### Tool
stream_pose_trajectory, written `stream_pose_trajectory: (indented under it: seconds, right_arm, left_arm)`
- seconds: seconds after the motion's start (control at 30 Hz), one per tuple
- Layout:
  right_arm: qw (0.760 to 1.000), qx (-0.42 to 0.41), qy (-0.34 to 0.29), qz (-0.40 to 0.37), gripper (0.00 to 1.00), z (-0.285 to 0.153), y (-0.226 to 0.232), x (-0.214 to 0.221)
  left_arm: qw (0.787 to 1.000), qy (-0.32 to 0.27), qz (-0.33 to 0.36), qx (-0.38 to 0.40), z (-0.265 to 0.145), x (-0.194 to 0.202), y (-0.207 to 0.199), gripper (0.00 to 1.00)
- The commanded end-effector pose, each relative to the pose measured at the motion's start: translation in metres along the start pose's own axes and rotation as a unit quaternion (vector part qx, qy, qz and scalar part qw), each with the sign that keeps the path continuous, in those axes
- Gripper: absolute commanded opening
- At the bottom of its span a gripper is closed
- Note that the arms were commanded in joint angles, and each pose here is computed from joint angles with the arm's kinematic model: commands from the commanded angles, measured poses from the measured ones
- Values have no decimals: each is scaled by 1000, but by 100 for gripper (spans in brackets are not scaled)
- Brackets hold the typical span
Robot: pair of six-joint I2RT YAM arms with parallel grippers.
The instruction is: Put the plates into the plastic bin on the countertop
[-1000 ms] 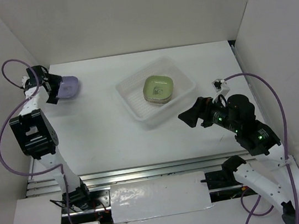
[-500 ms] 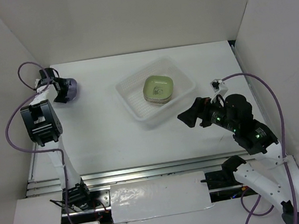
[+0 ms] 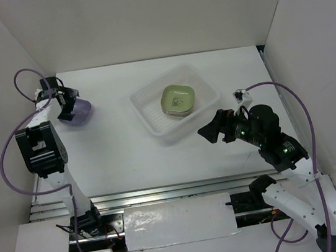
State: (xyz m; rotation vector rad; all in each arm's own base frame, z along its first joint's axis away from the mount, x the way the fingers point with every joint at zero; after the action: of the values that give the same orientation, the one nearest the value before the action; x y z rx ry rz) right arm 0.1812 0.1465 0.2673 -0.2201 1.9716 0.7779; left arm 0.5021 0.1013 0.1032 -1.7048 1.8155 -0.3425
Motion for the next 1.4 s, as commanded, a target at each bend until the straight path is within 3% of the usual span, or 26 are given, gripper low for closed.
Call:
stream_pose_trajectory:
  seconds: [0.0, 0.1, 0.23, 0.4, 0.73, 0.77, 0.87, 0.93, 1.0, 1.03, 1.07, 1.17, 1.23, 1.3, 1.37]
  right_arm:
    - [999, -26, -27, -6, 100, 1, 9, -11]
    - [999, -33, -28, -5, 100, -2, 14, -11]
    - [999, -37, -31, -4, 100, -6, 18, -11]
    - [998, -49, -30, -6, 100, -10, 25, -13]
    - [998, -52, -32, -2, 100, -14, 31, -12]
    - [998, -51, -33, -2, 100, -14, 31, -12]
    - [998, -48, -34, -2, 100, -18, 31, -12]
    - [998, -47, -39, -4, 100, -20, 32, -15]
    - [998, -43, -38, -4, 100, -22, 32, -15]
    - [998, -41, -41, -4, 100, -23, 31, -16]
    - [998, -41, -44, -4, 100, -25, 32, -17]
    - [998, -38, -45, -4, 100, -25, 32, -19]
    - [998, -33, -45, -6, 100, -24, 30, -19]
    - [999, -21, -45, -6, 100, -23, 27, -21]
    - [999, -13, -48, -5, 100, -23, 25, -22]
  left_arm:
    - [994, -47, 12, 96, -71, -31, -46, 99]
    - [994, -64, 13, 90, -102, -42, -47, 99]
    - [998, -60, 4, 6, -105, -45, -7, 99]
    - [999, -21, -10, -47, -81, -40, 38, 99]
    - [993, -2, 1, -121, -27, -16, 72, 95]
    - [992, -1, 3, -123, -23, -16, 72, 93]
    - [990, 7, 8, -142, -2, -11, 77, 68]
    - [986, 11, 15, -164, 9, -6, 83, 67]
    - [985, 11, 20, -174, 13, -3, 86, 56]
    - [984, 15, 20, -176, 15, -1, 88, 19]
    - [984, 24, 20, -175, 14, 2, 88, 0]
    - [990, 22, 31, -138, -10, 9, 69, 0]
    - [996, 3, 55, -71, -51, 11, 33, 0]
    - [994, -7, 105, 39, -100, 33, -20, 0]
    - [974, 3, 176, 140, -139, 71, -60, 0]
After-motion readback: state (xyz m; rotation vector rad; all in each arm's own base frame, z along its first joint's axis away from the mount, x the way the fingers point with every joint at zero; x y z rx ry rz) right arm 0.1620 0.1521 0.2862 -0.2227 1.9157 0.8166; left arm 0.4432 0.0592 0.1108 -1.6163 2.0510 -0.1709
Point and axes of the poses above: each gripper's point midway between its finger pads, its own z axis out along the fingers, its own y axis along the line the jaws close on, x = y × z, the point moved 3 cm from there along -z, back along the fingers, and after that the axes turned 11 degrees about -z, right-handed, at the moved point
